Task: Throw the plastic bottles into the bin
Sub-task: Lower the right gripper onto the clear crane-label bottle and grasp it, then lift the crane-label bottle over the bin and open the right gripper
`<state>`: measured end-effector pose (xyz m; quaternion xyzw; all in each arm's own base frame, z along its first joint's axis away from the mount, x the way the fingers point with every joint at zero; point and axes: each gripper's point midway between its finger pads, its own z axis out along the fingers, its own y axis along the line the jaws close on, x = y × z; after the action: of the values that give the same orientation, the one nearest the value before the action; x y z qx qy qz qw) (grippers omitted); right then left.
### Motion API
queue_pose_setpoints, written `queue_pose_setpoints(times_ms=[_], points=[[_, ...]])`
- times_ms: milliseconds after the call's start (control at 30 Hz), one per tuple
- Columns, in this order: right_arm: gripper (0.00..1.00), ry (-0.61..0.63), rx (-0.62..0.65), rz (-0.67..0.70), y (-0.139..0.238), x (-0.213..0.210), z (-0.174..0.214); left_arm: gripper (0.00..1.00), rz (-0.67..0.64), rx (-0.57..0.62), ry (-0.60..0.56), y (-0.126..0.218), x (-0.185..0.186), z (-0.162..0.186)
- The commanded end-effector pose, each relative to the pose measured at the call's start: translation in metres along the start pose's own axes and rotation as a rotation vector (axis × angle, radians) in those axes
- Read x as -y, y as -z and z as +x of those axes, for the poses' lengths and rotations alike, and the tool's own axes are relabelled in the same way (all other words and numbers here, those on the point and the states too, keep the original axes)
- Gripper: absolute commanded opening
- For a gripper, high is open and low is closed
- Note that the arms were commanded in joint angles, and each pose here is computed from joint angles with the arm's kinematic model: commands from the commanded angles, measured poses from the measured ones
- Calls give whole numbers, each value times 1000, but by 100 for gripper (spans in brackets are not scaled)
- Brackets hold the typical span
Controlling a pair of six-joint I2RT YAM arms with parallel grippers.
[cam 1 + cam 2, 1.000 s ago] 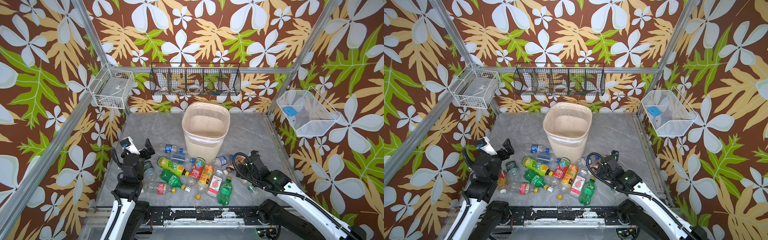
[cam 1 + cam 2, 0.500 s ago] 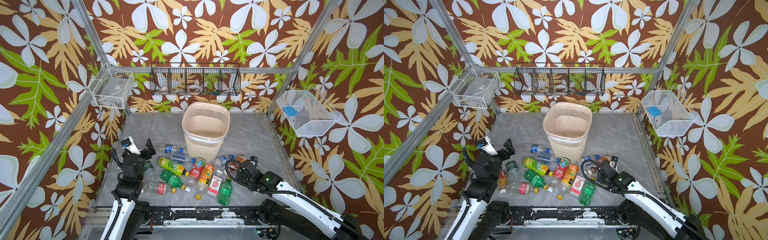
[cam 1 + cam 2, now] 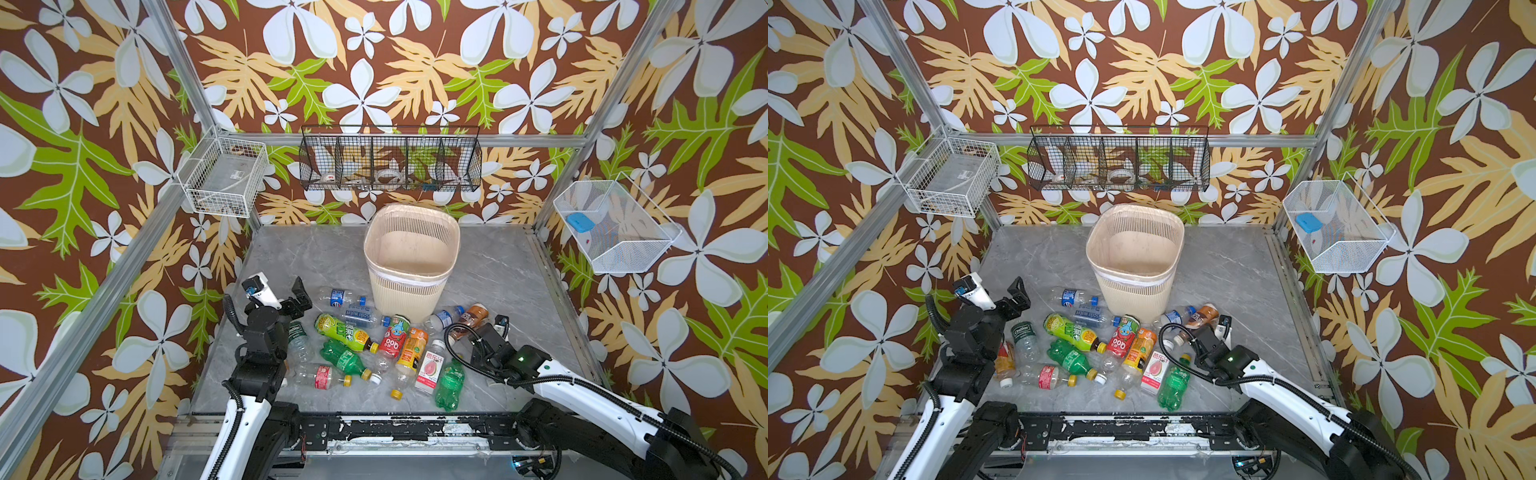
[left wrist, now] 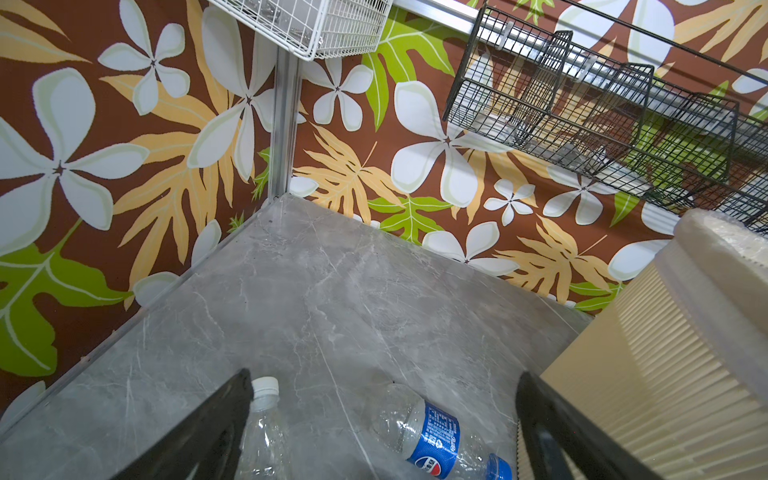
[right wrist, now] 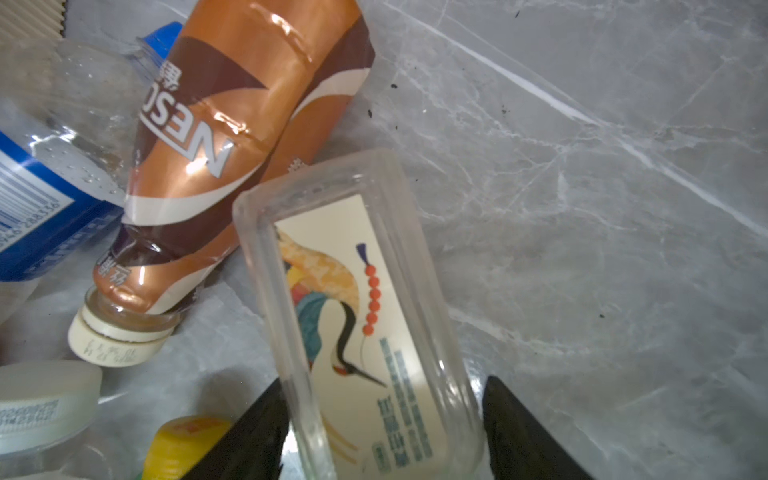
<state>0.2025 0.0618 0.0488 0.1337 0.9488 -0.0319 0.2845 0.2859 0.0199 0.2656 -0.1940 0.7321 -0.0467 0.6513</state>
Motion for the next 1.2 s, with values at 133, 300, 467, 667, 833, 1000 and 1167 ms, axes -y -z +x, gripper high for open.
queue_pose_setpoints(times_ms=[133, 300, 467, 667, 833, 1000, 1167], points=[[74, 12, 54, -3, -8, -2, -6, 100, 5, 9, 3, -1, 2, -3], [66, 22, 62, 12, -13, -1, -6, 100, 3, 4, 0, -2, 1, -2], [54, 25, 87, 10, -8, -2, -14, 100, -3, -5, -2, -3, 1, 0], [49, 2, 173, -2, 25, 1, -44, 100, -17, -15, -6, -5, -1, 2], [48, -24, 304, -46, 80, 3, -90, 100, -28, -22, -7, -7, -3, 4], [48, 4, 474, -107, 145, -16, -158, 100, -36, -30, -9, -8, -4, 5], [48, 76, 645, -191, 216, -59, -239, 100, -40, -38, -10, -9, -4, 7]])
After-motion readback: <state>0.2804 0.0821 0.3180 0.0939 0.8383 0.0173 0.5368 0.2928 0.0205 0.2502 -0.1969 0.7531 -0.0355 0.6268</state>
